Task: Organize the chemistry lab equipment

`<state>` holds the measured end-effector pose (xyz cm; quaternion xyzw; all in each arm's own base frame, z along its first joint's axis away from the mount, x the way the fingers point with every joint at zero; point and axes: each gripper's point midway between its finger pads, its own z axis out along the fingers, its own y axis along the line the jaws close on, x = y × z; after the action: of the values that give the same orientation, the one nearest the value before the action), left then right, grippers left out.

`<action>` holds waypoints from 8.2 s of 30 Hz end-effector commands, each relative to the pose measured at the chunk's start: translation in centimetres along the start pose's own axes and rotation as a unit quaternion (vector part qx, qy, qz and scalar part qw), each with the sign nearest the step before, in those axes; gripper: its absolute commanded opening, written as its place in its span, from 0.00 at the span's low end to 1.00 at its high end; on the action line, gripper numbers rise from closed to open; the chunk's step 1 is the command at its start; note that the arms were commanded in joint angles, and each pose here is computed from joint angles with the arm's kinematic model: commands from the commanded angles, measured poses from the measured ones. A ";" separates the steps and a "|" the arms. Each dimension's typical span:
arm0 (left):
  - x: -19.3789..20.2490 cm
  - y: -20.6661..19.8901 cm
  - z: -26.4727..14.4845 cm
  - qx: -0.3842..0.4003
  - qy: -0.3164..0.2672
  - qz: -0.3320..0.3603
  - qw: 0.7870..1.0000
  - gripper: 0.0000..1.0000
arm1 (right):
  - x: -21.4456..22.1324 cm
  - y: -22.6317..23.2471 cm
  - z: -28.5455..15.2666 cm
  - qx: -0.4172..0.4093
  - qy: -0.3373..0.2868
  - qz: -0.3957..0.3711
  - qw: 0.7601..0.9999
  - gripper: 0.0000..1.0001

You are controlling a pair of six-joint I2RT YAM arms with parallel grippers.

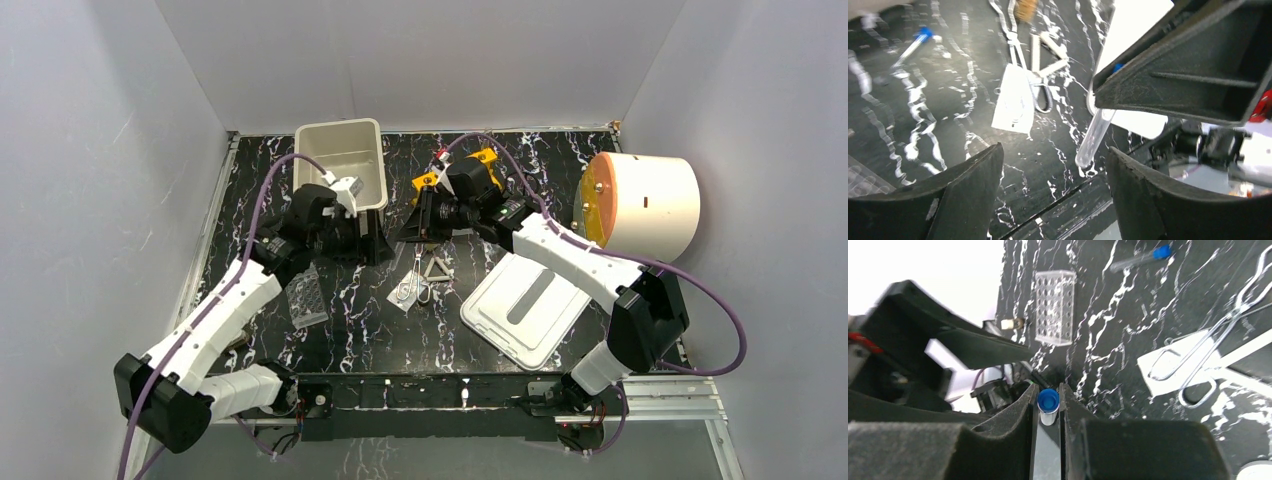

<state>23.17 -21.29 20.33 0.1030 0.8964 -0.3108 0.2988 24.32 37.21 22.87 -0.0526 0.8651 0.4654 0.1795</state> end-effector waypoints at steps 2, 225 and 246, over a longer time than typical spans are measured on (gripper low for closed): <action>-5.7 2.6 -6.4 -0.168 -0.114 -0.080 0.976 0.75 | -5.0 1.4 -1.2 0.016 -0.098 -0.116 0.988 0.17; 7.3 16.3 11.2 -0.208 0.220 0.198 0.932 0.26 | -2.8 -10.2 -8.9 0.217 -0.291 -0.049 0.931 0.59; 5.2 15.5 9.4 -0.235 0.167 0.190 0.938 0.14 | -2.3 -10.2 -9.0 0.207 -0.288 -0.045 0.934 0.57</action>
<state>30.69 -16.29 2.18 0.2576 0.9402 -0.0219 0.2216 26.43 23.84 18.62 0.0785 0.8658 0.2447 0.4295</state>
